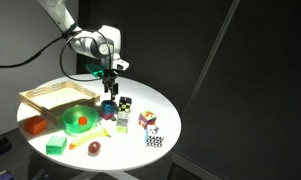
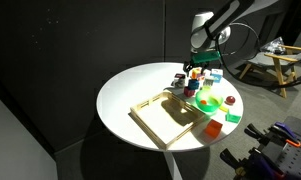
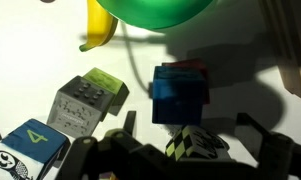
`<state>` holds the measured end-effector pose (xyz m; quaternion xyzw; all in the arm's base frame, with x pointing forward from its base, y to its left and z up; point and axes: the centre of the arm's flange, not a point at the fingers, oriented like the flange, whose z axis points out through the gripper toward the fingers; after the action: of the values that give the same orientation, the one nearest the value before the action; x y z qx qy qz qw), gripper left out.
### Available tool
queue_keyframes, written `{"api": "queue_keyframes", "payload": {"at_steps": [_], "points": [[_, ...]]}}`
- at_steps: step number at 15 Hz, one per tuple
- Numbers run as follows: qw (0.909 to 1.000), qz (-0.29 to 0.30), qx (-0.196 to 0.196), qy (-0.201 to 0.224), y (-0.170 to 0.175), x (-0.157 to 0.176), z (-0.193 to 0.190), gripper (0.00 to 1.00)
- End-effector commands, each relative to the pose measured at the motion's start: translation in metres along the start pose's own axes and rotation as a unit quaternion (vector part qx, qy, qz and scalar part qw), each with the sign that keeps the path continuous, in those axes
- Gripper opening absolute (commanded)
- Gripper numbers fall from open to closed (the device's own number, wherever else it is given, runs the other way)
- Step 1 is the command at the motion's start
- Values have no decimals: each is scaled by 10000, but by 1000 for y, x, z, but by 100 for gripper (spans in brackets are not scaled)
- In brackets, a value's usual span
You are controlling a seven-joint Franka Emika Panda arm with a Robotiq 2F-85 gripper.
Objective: Place the blue block on top of the pink block
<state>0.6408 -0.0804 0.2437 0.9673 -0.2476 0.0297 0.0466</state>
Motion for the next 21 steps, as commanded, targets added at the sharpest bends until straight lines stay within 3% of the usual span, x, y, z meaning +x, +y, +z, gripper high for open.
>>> {"api": "queue_keyframes", "payload": {"at_steps": [1,12,21], "points": [[10000,17,8,-58,10,-23,-23,100],[9996,-111,231,-147,36,-83,-58,100],[9957,-721,488,-319,45,-131,-87,100]]}}
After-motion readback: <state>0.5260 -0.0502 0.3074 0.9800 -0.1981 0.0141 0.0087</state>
